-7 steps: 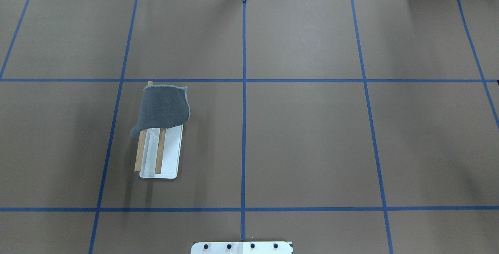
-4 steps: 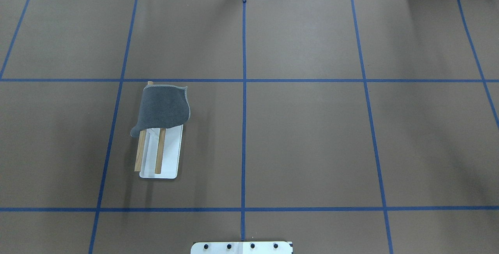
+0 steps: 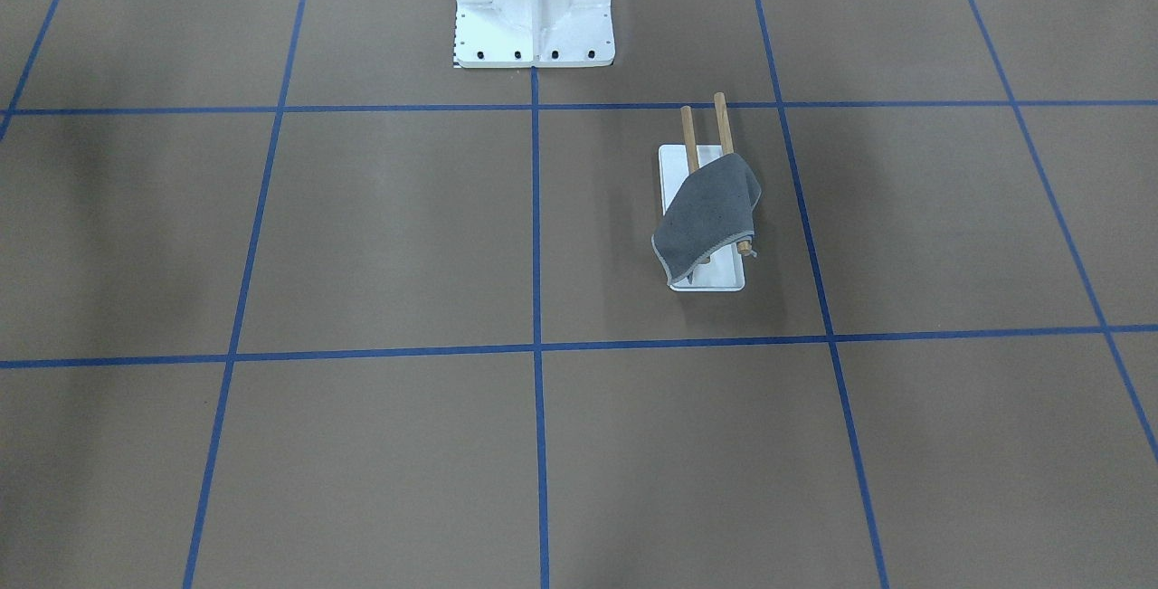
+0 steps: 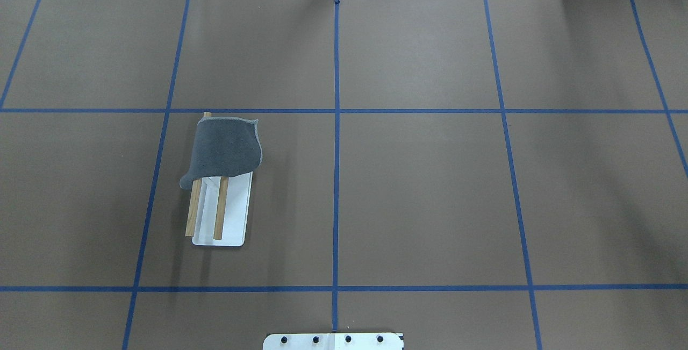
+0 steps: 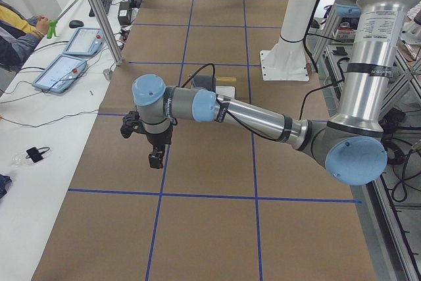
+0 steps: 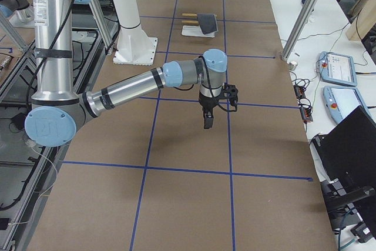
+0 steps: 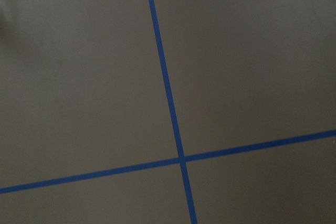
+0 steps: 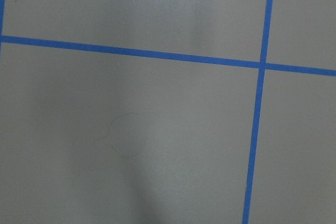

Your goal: Hang towel on rack

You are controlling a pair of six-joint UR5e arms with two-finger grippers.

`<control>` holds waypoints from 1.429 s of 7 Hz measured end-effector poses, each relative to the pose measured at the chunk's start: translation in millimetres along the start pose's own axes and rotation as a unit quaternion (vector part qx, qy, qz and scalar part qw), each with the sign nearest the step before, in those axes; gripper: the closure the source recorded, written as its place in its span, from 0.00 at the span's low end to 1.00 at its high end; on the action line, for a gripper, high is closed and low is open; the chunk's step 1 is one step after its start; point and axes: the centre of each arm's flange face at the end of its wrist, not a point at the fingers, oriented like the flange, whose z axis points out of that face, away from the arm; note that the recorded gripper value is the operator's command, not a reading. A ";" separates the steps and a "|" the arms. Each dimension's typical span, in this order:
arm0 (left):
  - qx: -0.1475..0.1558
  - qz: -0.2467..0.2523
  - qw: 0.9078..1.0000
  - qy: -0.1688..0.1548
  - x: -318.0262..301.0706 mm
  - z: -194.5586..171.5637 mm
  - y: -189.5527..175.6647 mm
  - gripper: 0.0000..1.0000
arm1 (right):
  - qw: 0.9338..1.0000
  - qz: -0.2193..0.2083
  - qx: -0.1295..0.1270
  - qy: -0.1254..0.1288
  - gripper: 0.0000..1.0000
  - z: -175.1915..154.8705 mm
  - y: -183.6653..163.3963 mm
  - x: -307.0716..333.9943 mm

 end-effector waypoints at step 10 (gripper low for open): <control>0.013 0.004 1.000 0.016 -32.9 65.0 -11.5 0.02 | 0.999 0.012 -0.008 -0.028 0.00 43.6 4.5 42.7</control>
